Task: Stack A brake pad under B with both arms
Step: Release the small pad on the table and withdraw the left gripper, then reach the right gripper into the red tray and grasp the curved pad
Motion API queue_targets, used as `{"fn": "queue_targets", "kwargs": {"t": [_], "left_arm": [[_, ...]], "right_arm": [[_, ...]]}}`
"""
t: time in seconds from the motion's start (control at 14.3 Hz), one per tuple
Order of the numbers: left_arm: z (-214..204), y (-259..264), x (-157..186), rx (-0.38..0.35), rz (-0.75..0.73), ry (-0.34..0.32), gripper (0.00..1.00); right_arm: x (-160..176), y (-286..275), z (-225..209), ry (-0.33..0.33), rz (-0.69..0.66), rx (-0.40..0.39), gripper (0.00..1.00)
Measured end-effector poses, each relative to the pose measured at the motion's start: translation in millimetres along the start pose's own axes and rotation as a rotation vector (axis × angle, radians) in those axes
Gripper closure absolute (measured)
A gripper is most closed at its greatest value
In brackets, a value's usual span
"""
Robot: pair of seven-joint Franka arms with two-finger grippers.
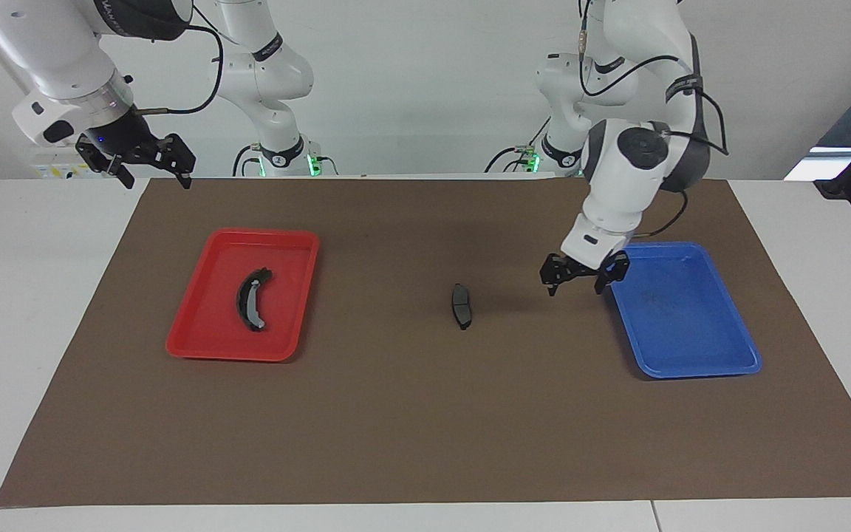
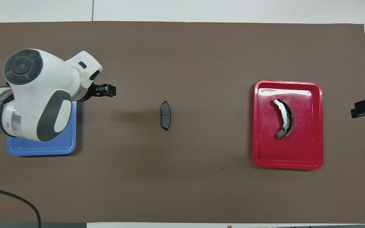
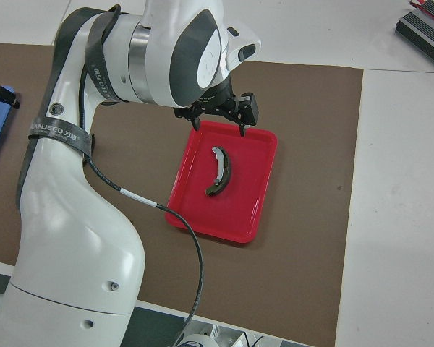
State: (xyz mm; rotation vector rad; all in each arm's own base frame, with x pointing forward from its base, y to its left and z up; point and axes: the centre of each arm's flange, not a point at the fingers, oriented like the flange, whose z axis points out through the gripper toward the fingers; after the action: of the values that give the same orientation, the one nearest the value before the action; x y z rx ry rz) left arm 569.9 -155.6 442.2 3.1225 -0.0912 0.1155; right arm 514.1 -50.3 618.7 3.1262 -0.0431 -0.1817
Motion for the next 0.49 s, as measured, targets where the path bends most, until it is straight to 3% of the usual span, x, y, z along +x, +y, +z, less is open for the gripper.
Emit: {"fn": "queue_targets", "kwargs": {"t": [0.28, 0.49], "left_arm": [[-40.7, -90.7, -0.8, 0.010, 0.009, -0.030, 0.00], [-83.4, -128.5, -0.7, 0.012, 0.009, -0.069, 0.00]], "right_arm": [[-1.9, -2.0, 5.6, -0.023, -0.033, 0.008, 0.00], [10.1, -28.7, 46.9, 0.057, -0.045, 0.030, 0.00]]}}
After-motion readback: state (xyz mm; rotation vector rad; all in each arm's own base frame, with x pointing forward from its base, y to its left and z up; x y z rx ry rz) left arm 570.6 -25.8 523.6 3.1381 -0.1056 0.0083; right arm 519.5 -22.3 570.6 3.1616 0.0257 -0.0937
